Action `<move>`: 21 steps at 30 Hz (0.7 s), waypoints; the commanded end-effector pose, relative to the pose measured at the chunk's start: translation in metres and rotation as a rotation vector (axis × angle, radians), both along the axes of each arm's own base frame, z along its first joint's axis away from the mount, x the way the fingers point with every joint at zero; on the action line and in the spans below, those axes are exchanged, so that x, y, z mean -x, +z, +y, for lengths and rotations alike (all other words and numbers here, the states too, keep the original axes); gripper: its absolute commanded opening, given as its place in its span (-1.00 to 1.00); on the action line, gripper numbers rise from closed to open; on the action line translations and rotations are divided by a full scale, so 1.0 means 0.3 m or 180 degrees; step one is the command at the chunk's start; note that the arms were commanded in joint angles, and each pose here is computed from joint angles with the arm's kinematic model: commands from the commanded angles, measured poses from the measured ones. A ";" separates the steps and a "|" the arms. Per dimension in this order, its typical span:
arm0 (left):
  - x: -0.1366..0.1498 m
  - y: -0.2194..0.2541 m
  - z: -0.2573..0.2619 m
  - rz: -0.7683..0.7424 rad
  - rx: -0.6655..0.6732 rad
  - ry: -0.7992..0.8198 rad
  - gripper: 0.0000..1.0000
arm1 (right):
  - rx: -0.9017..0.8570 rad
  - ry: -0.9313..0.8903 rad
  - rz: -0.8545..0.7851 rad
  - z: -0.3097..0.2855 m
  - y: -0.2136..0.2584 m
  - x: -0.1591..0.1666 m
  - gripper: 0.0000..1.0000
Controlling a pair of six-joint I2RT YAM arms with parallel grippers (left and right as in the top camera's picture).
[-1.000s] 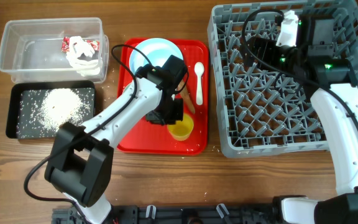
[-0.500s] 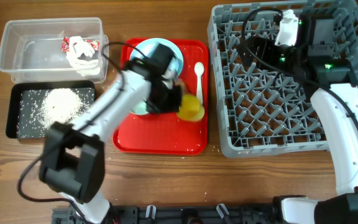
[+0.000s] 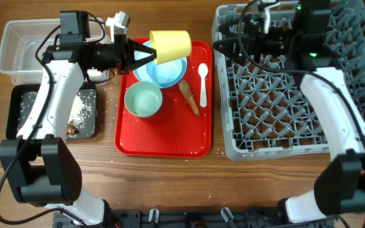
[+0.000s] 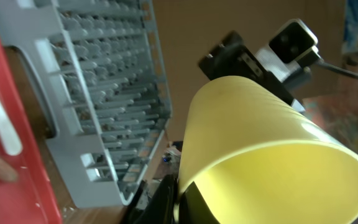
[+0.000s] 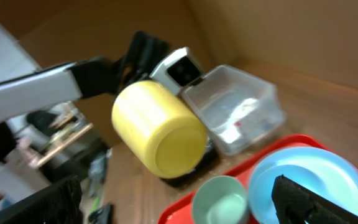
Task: Sort waste into correct bins and load items into the dishwasher rack
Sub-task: 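Grasp the yellow cup with the left gripper and lift it, then hand the yellow cup from the left gripper to the right gripper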
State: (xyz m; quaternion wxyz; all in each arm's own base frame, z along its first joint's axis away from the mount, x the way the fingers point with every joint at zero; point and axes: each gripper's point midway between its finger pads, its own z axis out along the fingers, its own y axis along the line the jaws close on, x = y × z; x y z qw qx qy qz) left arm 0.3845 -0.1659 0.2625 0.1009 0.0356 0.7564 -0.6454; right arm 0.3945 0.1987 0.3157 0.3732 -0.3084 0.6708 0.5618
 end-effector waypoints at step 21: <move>0.110 0.110 -0.116 -0.0110 0.0395 -0.0555 -0.92 | -0.0205 0.0794 -0.0065 0.227 0.002 0.087 0.36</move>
